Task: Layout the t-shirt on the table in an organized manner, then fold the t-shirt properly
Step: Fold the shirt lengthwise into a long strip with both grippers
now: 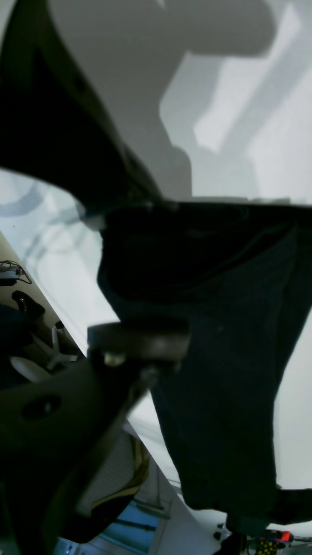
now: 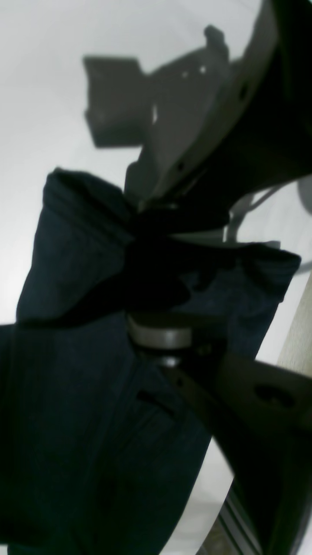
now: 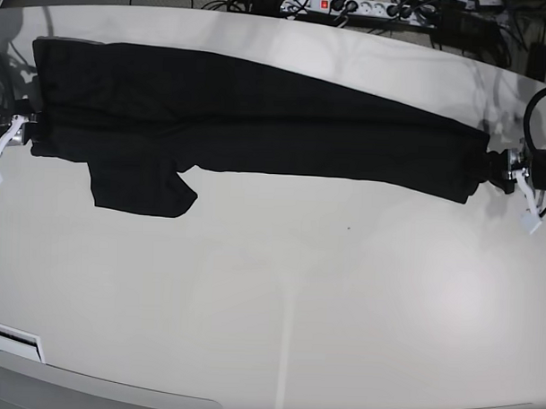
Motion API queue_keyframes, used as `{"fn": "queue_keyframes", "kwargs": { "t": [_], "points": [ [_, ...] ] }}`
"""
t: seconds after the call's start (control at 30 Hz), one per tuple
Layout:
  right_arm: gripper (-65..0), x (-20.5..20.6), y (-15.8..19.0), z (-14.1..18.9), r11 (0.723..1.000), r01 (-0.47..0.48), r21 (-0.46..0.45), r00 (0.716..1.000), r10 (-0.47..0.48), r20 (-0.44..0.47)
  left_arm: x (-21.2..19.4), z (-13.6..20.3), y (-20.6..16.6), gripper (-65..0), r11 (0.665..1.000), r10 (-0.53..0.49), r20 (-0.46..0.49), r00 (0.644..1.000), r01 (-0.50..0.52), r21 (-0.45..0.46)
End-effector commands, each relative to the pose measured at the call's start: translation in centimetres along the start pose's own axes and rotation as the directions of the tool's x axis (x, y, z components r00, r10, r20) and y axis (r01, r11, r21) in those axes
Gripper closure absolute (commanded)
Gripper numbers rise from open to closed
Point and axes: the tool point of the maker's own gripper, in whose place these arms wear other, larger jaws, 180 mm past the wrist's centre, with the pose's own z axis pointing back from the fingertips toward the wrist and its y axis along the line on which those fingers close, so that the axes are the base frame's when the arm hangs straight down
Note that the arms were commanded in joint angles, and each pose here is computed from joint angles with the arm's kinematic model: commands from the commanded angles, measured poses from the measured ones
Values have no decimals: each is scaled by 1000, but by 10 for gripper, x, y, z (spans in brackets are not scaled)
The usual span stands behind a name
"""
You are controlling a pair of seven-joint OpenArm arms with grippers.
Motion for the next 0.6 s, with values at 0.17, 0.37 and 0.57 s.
{"fn": "queue_keyframes", "kwargs": {
  "t": [0.17, 0.37, 0.57],
  "points": [
    [-319, 54, 4, 23, 998, 1, 55, 985, -11, 170, 17, 15, 2, -349, 1000, -21, 50, 999, 20, 16],
    [-319, 78, 16, 2, 995, 73, 68, 960, -88, 264, 23, 14, 1, -349, 1000, -22, 84, 996, 21, 14],
    [-319, 103, 20, -23, 972, 191, 140, 926, -226, 304, 22, 3, -3, -349, 1000, -25, 78, 997, 25, 6]
  ]
}}
